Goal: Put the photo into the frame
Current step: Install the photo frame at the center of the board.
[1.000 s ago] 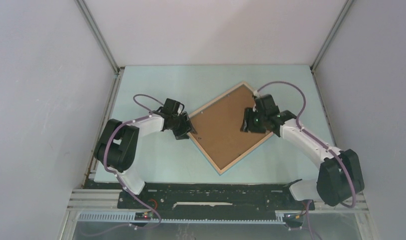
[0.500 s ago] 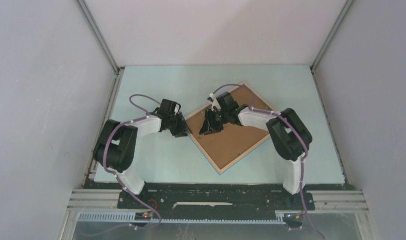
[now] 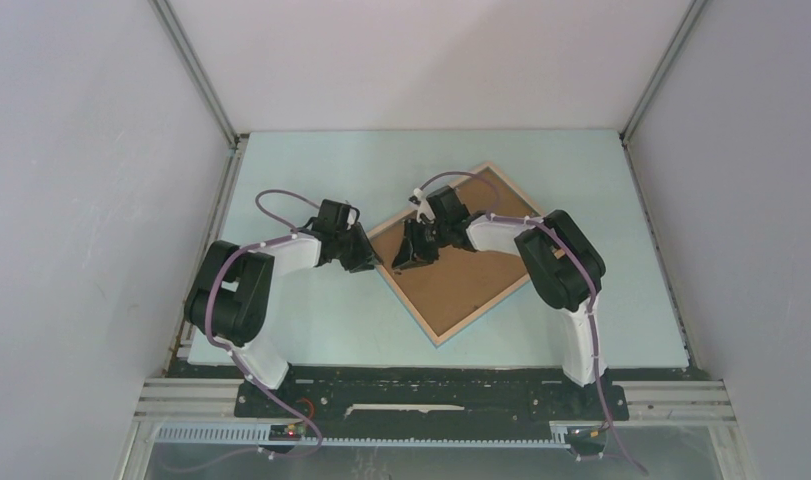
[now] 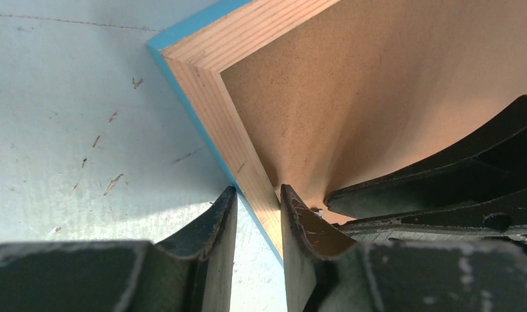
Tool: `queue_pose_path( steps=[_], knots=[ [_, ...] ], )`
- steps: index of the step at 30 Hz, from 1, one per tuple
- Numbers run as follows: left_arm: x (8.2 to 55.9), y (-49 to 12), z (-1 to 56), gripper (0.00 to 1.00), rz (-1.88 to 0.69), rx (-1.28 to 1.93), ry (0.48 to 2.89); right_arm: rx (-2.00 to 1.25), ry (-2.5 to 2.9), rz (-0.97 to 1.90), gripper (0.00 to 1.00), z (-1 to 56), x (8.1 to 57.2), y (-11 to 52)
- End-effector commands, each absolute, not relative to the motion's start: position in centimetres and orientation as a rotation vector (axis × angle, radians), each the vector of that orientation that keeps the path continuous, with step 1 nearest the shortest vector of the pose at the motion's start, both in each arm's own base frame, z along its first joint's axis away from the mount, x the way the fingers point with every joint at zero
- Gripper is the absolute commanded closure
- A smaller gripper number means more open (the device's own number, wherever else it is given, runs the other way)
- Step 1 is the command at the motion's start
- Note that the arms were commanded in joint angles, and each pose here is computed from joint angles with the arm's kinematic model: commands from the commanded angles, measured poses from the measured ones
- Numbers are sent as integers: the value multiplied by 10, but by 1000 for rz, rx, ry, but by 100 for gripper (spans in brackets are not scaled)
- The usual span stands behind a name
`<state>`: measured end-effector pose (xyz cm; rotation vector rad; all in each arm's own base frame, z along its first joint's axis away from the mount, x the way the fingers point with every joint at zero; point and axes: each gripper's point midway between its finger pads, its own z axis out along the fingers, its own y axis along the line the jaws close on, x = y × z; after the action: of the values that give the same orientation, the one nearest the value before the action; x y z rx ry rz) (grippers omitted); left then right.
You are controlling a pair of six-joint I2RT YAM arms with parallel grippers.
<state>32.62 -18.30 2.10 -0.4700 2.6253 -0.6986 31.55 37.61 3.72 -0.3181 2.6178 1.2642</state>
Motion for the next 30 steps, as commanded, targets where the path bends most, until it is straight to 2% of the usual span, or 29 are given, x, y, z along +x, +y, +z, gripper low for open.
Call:
queue_pose_path(
  steps=[1, 13, 20, 24, 27, 30],
  knots=[
    [324, -161, 5, 85, -564, -494, 2628, -338, 2620, 1279, 62, 31, 314, 385],
    [324, -161, 5, 93, -564, -496, 2624, -337, 2607, 1407, 64, 36, 276, 402],
    [324, -161, 5, 95, -566, -495, 2624, -312, 2569, 1470, 64, 41, 279, 412],
    [325, -161, 6, 95, -557, -495, 2642, -323, 2525, 1471, 64, 71, 285, 404],
    [323, -156, 6, 92, -492, -495, 2704, -348, 2505, 1367, 59, 108, 290, 376],
    [341, -146, 12, 86, -429, -482, 2722, -338, 2523, 1100, 46, 128, 300, 322]
  ],
)
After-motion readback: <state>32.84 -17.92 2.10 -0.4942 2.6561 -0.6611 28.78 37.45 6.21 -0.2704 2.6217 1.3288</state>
